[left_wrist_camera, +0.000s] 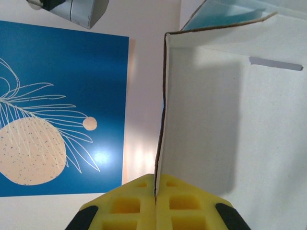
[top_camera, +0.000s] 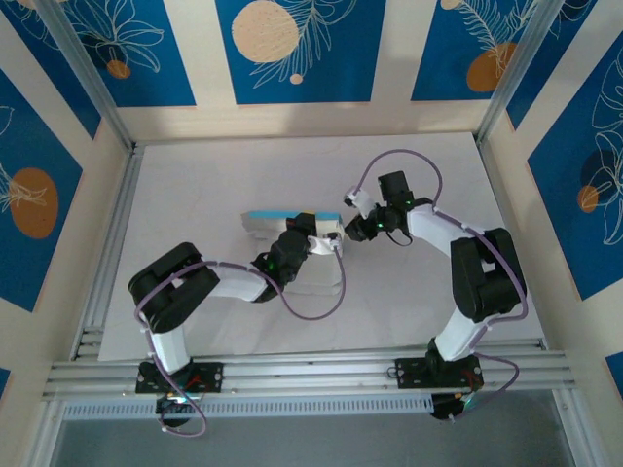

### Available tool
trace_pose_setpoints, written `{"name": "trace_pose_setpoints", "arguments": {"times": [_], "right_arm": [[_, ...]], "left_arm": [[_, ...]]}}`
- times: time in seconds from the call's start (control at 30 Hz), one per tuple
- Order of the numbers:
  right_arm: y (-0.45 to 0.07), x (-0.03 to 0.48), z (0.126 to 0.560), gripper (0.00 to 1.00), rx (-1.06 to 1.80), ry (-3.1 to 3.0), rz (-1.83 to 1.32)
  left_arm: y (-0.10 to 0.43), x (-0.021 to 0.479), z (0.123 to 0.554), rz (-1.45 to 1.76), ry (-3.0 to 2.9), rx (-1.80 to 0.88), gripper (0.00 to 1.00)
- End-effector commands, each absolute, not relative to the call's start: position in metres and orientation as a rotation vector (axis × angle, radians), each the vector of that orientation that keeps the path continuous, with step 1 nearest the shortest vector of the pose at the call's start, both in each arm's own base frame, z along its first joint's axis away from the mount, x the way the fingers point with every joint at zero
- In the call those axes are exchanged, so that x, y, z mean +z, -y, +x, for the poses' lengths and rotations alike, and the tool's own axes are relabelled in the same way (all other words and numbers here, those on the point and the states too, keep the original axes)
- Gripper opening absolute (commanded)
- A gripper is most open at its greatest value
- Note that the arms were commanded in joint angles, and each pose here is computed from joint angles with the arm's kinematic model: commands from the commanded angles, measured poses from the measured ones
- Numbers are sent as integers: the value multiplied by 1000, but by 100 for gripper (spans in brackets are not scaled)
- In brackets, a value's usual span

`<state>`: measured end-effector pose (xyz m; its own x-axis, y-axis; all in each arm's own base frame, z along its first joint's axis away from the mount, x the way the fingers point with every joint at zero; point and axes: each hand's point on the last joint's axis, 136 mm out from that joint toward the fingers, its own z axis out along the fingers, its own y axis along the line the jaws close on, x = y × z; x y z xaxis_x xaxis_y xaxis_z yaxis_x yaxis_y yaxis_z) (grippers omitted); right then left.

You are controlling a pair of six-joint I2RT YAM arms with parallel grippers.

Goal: Fold the paper box

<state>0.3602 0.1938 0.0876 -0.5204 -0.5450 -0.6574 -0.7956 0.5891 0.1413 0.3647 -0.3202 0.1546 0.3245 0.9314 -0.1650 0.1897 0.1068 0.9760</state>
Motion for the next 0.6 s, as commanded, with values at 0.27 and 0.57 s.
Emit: {"name": "trace_pose_setpoints", "arguments": {"times": [0.27, 0.57], "right_arm": [[-207, 113, 334, 39, 635, -2157, -1164], [-222, 98, 327, 40, 695, -2210, -1174]], "left_arm": [[324, 154, 362, 1365, -1132, 759, 0], [325, 162, 364, 1330, -1136, 748, 0]]}}
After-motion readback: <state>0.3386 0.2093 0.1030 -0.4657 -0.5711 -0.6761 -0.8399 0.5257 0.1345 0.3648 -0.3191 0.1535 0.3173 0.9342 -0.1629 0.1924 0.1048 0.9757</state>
